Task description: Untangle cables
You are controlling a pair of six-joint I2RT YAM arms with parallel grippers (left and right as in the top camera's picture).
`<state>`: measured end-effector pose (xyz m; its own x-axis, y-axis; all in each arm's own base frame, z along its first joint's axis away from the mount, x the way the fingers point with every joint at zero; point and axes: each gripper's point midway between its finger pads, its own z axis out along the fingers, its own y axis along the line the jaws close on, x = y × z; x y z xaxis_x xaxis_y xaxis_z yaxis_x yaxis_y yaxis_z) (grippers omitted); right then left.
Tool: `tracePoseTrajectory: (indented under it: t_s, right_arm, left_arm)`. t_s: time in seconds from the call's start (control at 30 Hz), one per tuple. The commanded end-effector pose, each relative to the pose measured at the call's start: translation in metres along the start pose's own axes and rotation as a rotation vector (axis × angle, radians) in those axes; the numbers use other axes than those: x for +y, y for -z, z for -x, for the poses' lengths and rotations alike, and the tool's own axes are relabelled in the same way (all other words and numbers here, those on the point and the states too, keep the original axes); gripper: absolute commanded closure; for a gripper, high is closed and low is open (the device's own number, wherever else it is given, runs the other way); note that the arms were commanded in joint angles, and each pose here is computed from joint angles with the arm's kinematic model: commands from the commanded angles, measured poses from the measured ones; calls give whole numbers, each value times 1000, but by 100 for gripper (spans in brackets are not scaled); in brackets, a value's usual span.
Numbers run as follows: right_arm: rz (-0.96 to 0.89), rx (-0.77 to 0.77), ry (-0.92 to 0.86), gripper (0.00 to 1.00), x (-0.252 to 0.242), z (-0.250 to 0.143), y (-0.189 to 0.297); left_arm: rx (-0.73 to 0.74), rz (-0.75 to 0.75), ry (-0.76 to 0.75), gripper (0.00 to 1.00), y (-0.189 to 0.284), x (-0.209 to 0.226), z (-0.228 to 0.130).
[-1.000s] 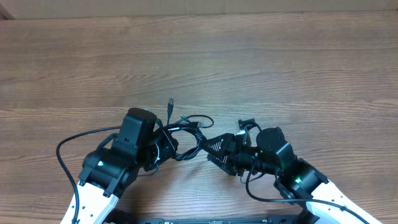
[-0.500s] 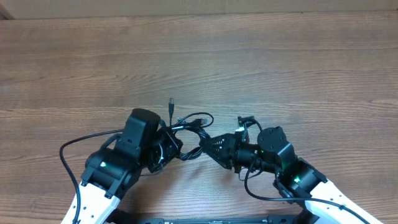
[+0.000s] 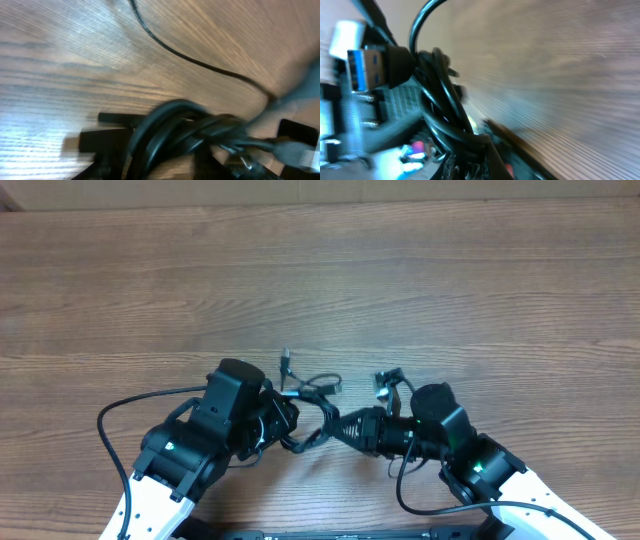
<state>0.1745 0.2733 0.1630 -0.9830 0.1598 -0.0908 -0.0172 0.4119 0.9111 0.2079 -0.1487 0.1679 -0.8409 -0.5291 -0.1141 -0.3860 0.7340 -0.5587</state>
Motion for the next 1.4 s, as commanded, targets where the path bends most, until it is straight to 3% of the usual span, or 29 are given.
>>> tracePoseTrajectory:
  t_s: [0.0, 0.07, 0.17, 0.27, 0.3, 0.37, 0.5, 0.63, 0.93, 1.07, 1.37]
  right_arm:
    - [-60, 45, 121, 96, -14, -10, 0]
    - [-79, 52, 148, 96, -19, -11, 1]
    - [-75, 57, 174, 96, -18, -12, 1]
    - [-75, 59, 199, 96, -18, -12, 1]
    - [-75, 59, 199, 96, -18, -12, 1]
    - [-75, 59, 199, 96, -18, -12, 1]
    - [-77, 51, 201, 96, -19, -11, 1]
    - [-79, 39, 227, 96, -18, -8, 0]
    - [-71, 15, 225, 96, -15, -3, 0]
    - [-73, -66, 121, 96, -12, 11, 0]
    - [-103, -281, -237, 96, -21, 45, 7]
  left_arm:
    - [-56, -5, 6, 36, 14, 1, 15]
    - [-58, 13, 26, 23, 14, 7, 17]
    - [-60, 24, 30, 19, 15, 11, 19]
    - [-66, 17, -14, 27, 15, 9, 21]
    - [-67, 15, -37, 37, 15, 8, 21]
    - [-69, 13, -98, 43, 15, 7, 22]
    - [-38, -11, -308, 44, 15, 2, 16]
    - [-14, -32, -400, 46, 14, -1, 11]
    - [-9, -37, -400, 50, 14, -1, 10]
    - [7, -54, -391, 41, 15, -4, 7]
    - [-3, -74, -134, 42, 15, -9, 11]
